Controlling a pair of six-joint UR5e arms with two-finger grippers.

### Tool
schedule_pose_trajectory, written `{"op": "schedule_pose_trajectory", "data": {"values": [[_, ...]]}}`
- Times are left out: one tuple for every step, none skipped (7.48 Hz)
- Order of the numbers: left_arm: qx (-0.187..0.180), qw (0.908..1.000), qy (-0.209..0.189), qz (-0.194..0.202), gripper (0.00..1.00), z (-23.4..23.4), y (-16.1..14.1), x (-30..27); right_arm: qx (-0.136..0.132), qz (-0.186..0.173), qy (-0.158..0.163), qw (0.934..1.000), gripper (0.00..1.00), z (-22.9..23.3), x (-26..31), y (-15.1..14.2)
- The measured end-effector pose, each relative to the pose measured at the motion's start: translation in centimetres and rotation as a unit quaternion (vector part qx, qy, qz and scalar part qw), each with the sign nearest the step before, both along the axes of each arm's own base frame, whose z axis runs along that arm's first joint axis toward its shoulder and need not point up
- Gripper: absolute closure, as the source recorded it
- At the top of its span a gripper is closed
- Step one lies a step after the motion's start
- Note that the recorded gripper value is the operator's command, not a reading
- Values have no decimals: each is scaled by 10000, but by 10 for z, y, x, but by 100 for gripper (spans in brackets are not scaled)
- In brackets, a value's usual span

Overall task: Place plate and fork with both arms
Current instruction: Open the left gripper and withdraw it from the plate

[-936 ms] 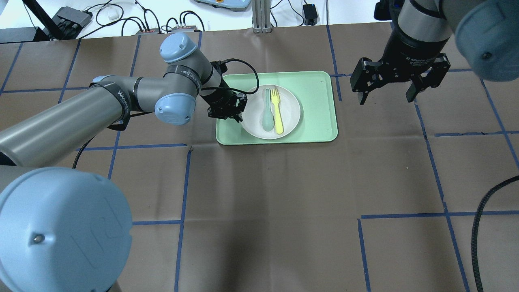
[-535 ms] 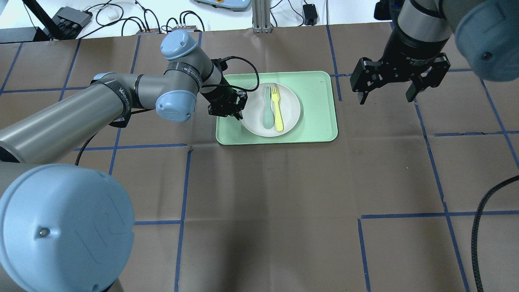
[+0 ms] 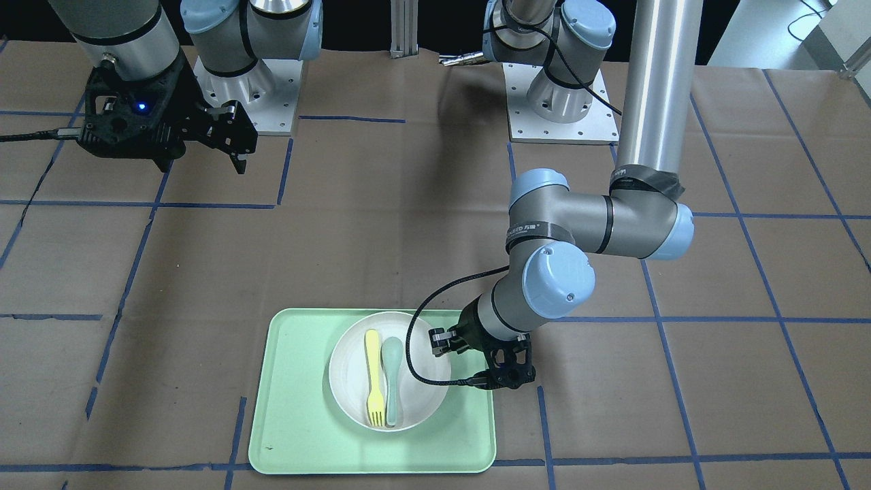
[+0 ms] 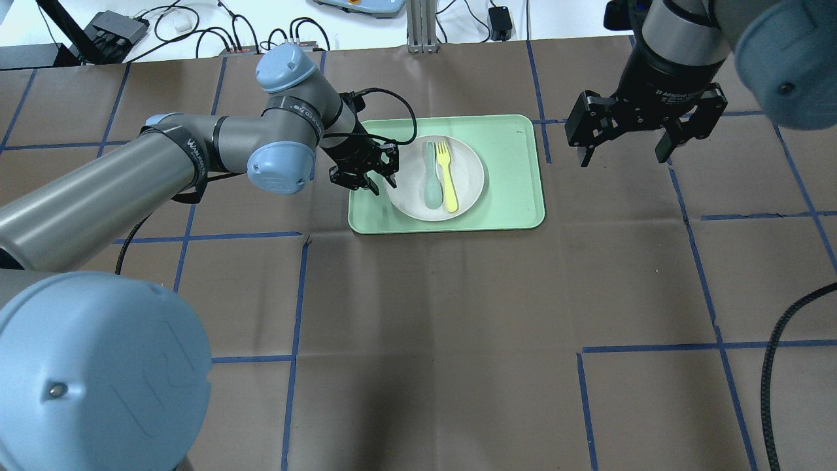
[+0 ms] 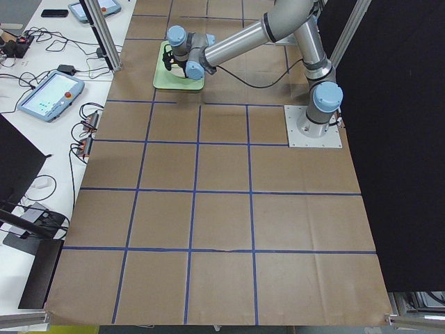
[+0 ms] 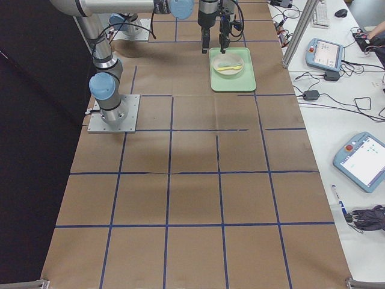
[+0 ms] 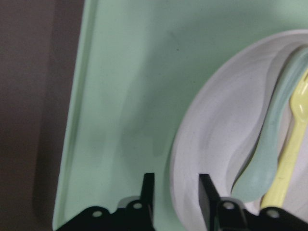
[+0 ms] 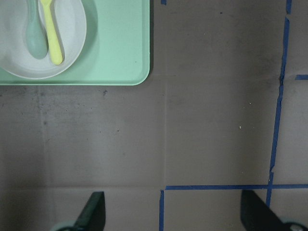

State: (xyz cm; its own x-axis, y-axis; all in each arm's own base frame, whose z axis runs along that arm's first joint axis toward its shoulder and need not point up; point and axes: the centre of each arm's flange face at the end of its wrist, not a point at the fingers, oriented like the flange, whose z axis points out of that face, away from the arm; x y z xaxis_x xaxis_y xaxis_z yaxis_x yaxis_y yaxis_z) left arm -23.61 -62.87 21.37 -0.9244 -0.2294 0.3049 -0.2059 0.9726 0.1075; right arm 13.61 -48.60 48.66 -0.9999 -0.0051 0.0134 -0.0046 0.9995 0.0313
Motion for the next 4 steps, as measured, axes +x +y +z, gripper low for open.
{"op": "schedule_pose_trajectory", "data": {"values": [[13,10000,-51,-33,2,28,4,4,-16,-1,6,10000,0,2,0,0],[55,9994,-285,-173,2,63,14,13,-31,-5,11,10000,0,3,0,1],[107,9970,-627,-445,2,99,30,23,-48,-12,7,10000,0,5,0,1],[195,9933,-867,-736,3,140,54,33,-56,-15,4,10000,0,6,0,1]]}}
